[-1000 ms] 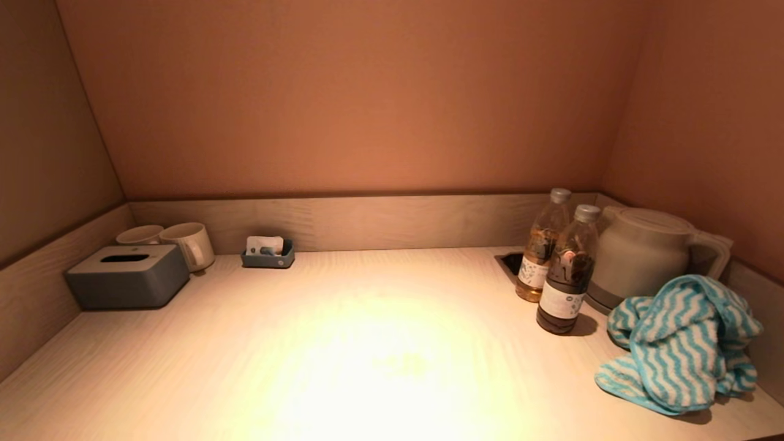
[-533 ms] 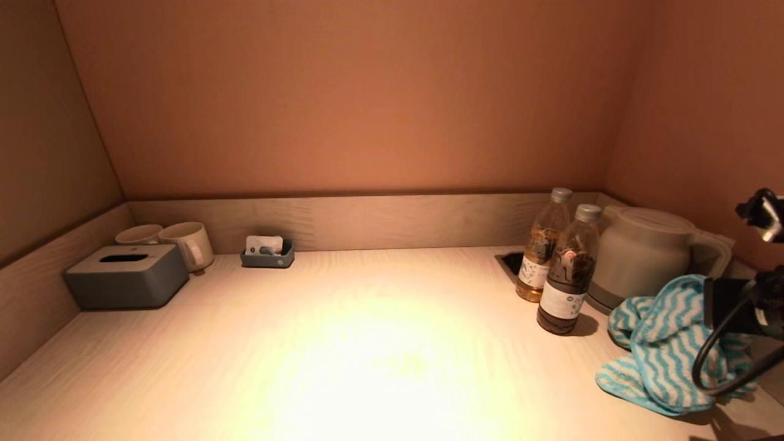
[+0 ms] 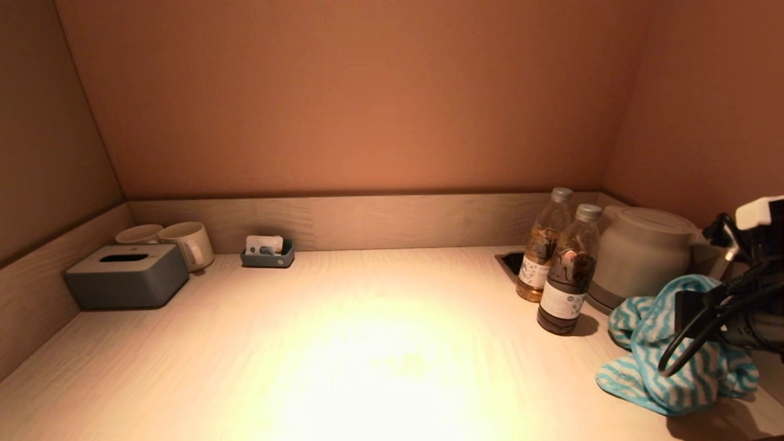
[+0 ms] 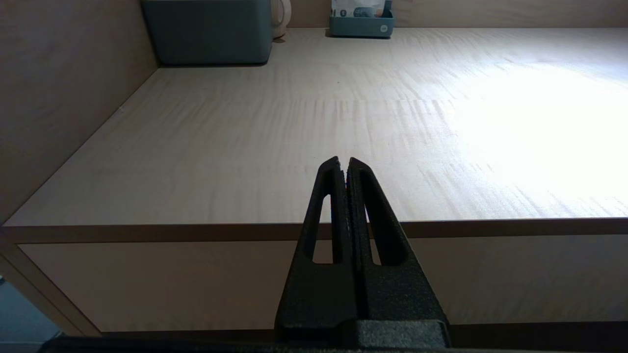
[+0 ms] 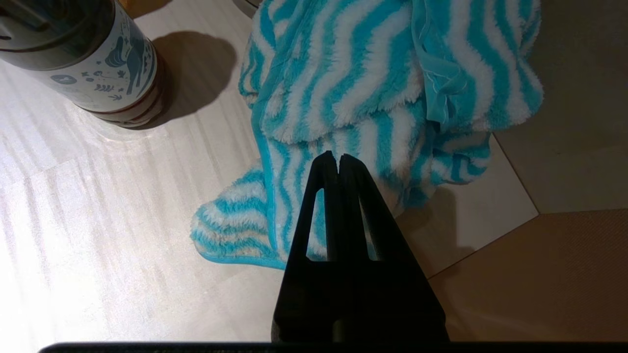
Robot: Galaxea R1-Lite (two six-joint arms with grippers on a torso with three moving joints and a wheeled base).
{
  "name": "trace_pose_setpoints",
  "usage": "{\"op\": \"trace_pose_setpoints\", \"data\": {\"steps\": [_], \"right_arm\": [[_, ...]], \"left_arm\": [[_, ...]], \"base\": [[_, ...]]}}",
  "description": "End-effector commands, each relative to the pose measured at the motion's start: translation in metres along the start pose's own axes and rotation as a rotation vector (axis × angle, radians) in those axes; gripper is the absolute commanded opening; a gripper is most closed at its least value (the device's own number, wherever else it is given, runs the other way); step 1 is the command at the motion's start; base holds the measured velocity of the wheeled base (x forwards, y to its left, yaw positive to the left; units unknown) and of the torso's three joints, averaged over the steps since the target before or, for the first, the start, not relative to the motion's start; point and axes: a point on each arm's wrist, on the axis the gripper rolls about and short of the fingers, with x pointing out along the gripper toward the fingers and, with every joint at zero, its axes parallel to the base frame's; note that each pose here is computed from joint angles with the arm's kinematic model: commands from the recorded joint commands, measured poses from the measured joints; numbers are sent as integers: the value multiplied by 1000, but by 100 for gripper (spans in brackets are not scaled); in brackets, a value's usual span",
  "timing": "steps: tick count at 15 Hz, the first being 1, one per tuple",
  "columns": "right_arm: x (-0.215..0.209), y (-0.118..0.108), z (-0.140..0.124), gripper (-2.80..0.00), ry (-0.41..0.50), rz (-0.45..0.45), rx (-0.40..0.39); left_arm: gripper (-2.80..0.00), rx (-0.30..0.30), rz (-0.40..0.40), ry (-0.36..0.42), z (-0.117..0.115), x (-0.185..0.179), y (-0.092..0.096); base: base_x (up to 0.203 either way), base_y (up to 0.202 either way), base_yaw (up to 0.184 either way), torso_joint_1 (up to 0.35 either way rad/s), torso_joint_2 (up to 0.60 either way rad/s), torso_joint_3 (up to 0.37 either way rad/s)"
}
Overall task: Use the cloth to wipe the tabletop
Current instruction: Pick up the tablecloth
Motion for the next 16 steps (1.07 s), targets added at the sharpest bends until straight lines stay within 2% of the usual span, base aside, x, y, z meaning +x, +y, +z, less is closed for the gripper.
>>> {"op": "trace_pose_setpoints", "data": {"steps": [1,2,3,8,13,16], "right_arm": [[-1,-1,-2,-280,5,-2,-1],[-2,-1,-6,-280,13,-6,-3],[-2,-1,-7,0,15,-7,-3],[4,-1,-14,0,51,-9,0],[28,-10,-14,0,114,-57,46],[48,-14,-7,0,90,-70,70]], "left_arm": [[-280,-1,0,0,0,0,0],[-280,-1,0,0,0,0,0],[-280,-1,0,0,0,0,0],[-280,-1,0,0,0,0,0],[-280,-1,0,0,0,0,0],[-280,-1,0,0,0,0,0]], "base": [[0,0,0,0,0,0],[0,0,0,0,0,0],[0,0,0,0,0,0],[0,0,0,0,0,0],[0,0,0,0,0,0],[0,0,0,0,0,0]]}}
